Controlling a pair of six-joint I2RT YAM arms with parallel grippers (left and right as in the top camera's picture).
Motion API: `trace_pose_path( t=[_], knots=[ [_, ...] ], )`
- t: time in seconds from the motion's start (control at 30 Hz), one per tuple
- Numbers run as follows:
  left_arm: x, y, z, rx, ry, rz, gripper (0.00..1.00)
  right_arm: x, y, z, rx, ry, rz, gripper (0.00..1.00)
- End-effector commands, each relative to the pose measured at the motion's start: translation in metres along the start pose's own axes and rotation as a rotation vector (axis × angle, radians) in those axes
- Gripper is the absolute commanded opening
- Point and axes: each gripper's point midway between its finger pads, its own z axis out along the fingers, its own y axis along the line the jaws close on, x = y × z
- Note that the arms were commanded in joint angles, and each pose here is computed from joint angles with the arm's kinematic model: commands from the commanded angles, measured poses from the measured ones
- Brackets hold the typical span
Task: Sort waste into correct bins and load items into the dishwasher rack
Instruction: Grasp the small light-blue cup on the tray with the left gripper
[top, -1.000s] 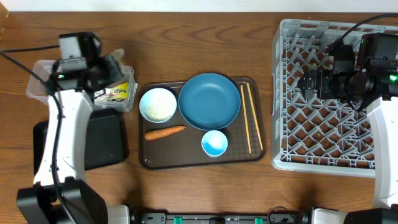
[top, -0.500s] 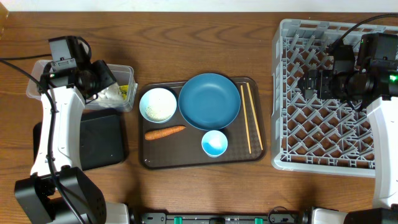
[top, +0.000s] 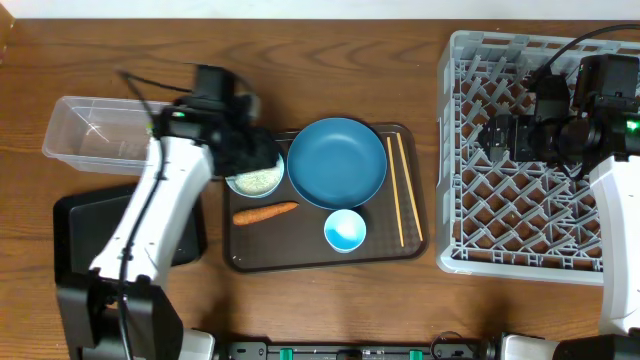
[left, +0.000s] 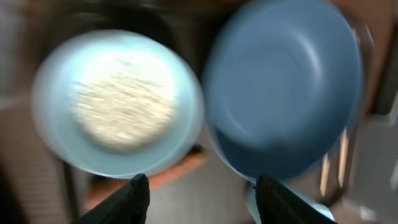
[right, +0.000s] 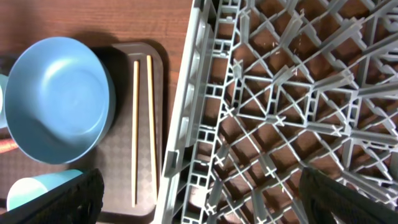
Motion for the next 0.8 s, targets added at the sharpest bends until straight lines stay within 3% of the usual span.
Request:
trace_pose_path(
  t=[0.0, 0.23, 0.77],
  knots=[
    [0.026, -0.03, 0.005, 0.026, 0.064, 0.103, 0.56, 0.004, -0.001, 0.004, 0.002, 0.021, 0.01, 0.99],
    [0.089, -0.051, 0.019, -0.002, 0.25, 0.206, 0.56, 0.008, -0.001, 0.004, 0.0, 0.035, 0.019, 0.99],
    [0.137, -0.058, 0.044, -0.022, 0.346, 0.264, 0.56, 0.015, 0.0, 0.003, -0.003, 0.066, 0.027, 0.99]
  ],
)
